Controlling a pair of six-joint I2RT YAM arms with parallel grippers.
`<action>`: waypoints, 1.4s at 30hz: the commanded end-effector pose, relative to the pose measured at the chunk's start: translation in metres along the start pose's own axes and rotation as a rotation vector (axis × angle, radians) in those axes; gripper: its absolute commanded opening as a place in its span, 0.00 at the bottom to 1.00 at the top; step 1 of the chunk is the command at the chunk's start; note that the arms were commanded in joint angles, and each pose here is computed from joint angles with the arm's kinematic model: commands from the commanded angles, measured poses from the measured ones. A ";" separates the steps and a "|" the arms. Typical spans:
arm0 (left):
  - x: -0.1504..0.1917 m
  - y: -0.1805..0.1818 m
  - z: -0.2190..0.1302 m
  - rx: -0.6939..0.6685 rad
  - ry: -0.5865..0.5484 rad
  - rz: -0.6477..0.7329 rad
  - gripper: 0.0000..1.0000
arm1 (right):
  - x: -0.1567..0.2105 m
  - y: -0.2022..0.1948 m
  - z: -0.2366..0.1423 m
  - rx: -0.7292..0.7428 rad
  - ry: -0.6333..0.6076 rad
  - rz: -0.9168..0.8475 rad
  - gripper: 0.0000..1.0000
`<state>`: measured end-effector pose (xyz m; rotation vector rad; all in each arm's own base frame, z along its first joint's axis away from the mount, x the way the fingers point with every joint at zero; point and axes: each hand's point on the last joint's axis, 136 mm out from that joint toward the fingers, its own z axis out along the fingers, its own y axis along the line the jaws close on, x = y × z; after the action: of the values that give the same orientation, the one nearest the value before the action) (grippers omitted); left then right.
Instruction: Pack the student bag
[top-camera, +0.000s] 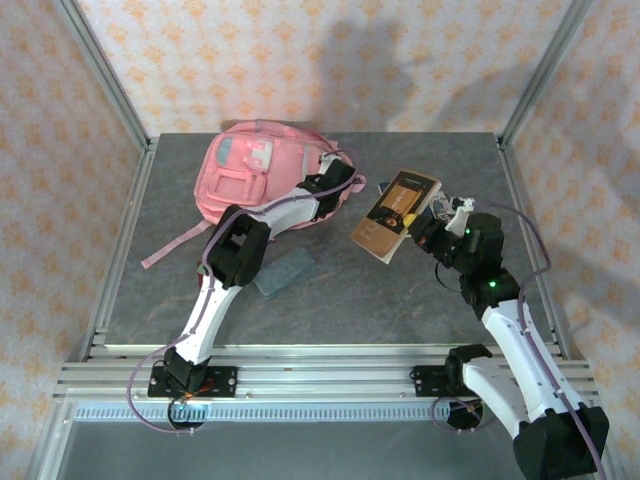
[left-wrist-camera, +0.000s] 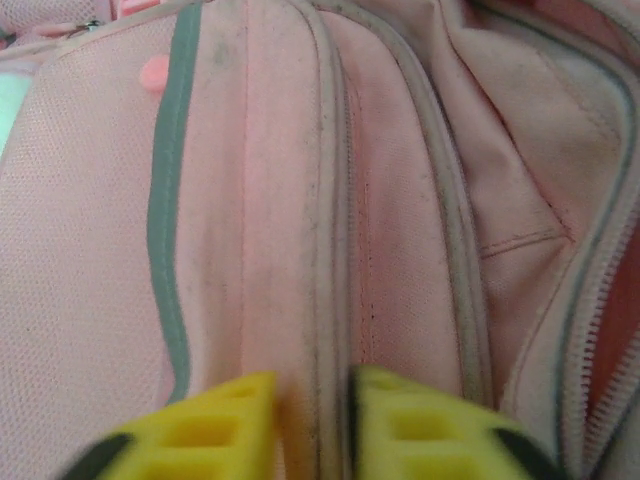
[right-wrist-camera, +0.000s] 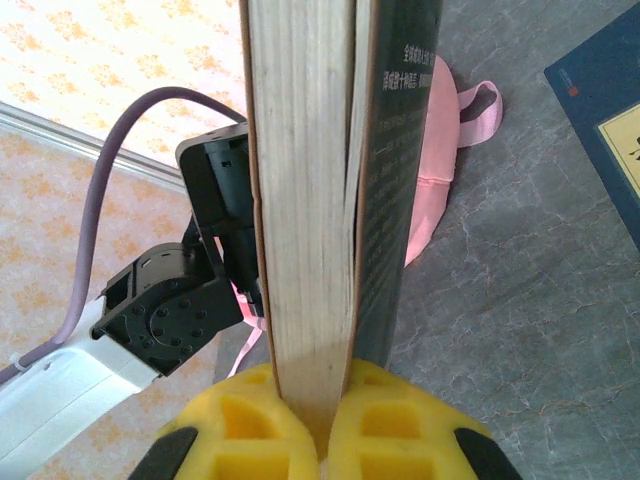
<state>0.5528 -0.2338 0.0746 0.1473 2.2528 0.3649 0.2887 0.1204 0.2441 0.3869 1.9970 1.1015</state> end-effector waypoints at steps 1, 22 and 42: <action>0.013 0.015 0.008 -0.034 0.067 0.053 0.00 | -0.015 0.020 -0.007 -0.070 -0.066 -0.063 0.00; -0.090 0.071 -0.136 0.166 -0.172 -0.027 0.00 | -0.027 0.028 0.027 -0.132 -0.016 -0.024 0.00; -0.147 0.130 -0.210 0.130 -0.373 -0.076 0.00 | -0.024 0.065 0.146 -0.406 0.236 0.089 0.00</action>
<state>0.4909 -0.1991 0.2742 0.2709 2.0897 0.1760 0.4065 0.1972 0.2172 0.3461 2.0479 1.5160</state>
